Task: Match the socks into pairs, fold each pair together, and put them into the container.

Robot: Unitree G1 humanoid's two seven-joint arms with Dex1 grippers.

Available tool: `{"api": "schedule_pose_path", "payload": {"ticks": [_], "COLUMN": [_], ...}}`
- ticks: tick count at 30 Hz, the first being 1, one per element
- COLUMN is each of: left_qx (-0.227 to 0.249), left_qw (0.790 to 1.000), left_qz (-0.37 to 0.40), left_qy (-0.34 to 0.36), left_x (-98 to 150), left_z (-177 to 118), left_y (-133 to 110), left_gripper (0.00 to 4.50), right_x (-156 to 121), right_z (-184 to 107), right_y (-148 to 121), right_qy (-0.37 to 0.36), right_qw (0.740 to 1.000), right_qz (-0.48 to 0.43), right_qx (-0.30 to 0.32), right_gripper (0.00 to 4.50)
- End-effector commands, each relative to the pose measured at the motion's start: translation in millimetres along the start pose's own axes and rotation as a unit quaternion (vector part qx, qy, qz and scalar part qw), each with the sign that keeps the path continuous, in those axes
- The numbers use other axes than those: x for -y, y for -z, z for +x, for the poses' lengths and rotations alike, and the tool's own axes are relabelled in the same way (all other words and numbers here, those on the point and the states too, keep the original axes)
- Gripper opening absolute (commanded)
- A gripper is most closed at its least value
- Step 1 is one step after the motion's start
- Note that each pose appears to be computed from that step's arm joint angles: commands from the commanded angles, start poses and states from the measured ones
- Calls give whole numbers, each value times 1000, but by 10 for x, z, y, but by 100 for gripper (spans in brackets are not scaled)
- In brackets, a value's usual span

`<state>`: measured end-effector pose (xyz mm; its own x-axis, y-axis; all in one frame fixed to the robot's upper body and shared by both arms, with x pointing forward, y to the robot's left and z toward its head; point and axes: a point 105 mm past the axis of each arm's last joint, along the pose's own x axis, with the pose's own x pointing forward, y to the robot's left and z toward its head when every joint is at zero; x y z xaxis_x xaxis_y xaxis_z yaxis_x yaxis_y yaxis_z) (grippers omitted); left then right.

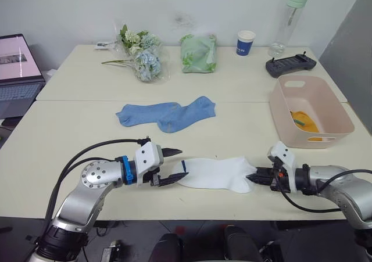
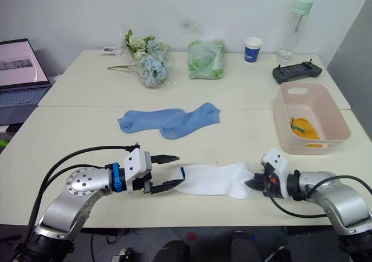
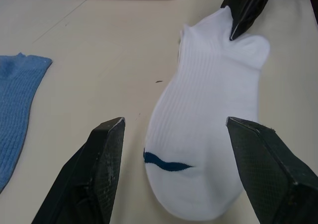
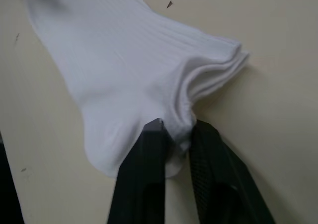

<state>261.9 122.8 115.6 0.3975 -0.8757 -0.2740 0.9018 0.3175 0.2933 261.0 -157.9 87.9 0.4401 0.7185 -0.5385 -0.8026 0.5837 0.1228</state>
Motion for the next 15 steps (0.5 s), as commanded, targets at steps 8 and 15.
{"api": "schedule_pose_path", "payload": {"ticks": [8,15], "left_qx": [49,52], "left_qw": [998,995], "left_qz": [-2,-42], "left_qy": [33,75], "left_x": [-1,-8], "left_z": [229,664], "left_y": [-235,-213], "left_gripper": [319,119], "right_x": [286,443], "right_z": [-216,-177], "right_y": [-413,-467], "right_qy": [-2,-22], "right_qw": [1000,1000], "right_qz": [25,7], "right_qx": [17,-7], "right_gripper": [1,0]}}
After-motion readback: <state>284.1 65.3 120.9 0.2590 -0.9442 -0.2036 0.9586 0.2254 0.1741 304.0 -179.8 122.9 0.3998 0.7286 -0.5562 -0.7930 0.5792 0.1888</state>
